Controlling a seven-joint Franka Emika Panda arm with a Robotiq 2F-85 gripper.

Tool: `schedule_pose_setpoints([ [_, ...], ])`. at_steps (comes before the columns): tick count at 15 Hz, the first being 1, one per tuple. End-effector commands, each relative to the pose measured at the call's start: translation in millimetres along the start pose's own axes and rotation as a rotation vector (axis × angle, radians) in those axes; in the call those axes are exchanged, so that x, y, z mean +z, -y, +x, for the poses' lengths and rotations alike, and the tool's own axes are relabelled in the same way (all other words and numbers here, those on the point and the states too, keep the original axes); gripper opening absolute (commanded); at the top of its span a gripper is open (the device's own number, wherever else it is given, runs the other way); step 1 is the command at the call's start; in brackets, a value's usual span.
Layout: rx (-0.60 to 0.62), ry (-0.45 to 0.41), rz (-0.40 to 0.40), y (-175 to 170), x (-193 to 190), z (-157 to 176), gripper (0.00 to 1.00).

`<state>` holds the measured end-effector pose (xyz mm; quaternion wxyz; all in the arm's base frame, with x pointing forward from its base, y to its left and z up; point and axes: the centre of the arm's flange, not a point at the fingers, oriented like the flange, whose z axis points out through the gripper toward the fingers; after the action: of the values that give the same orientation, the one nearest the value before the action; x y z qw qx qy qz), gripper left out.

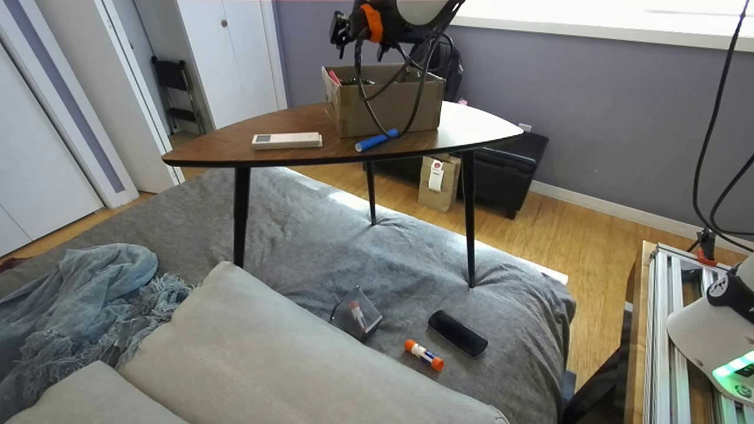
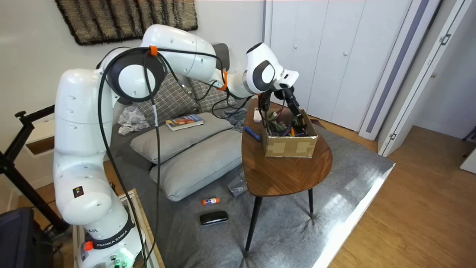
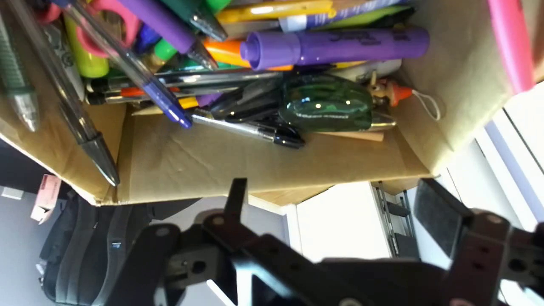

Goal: Pick up the dark object from the table and put it in the cardboard box

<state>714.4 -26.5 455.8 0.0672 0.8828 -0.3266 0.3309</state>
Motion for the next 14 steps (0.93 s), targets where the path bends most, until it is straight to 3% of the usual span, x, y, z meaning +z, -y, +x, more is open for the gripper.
schedule_pose_setpoints([
  [1,-0.047,0.026,0.019,-4.5,-40.1,3.9,1.0],
  [7,-0.229,0.103,0.151,7.1,-116.3,-14.5,1.0],
  [12,-0.322,0.341,0.233,3.5,-148.8,-46.0,1.0],
  [14,-0.343,0.391,0.234,-4.8,-153.2,-54.8,1.0],
])
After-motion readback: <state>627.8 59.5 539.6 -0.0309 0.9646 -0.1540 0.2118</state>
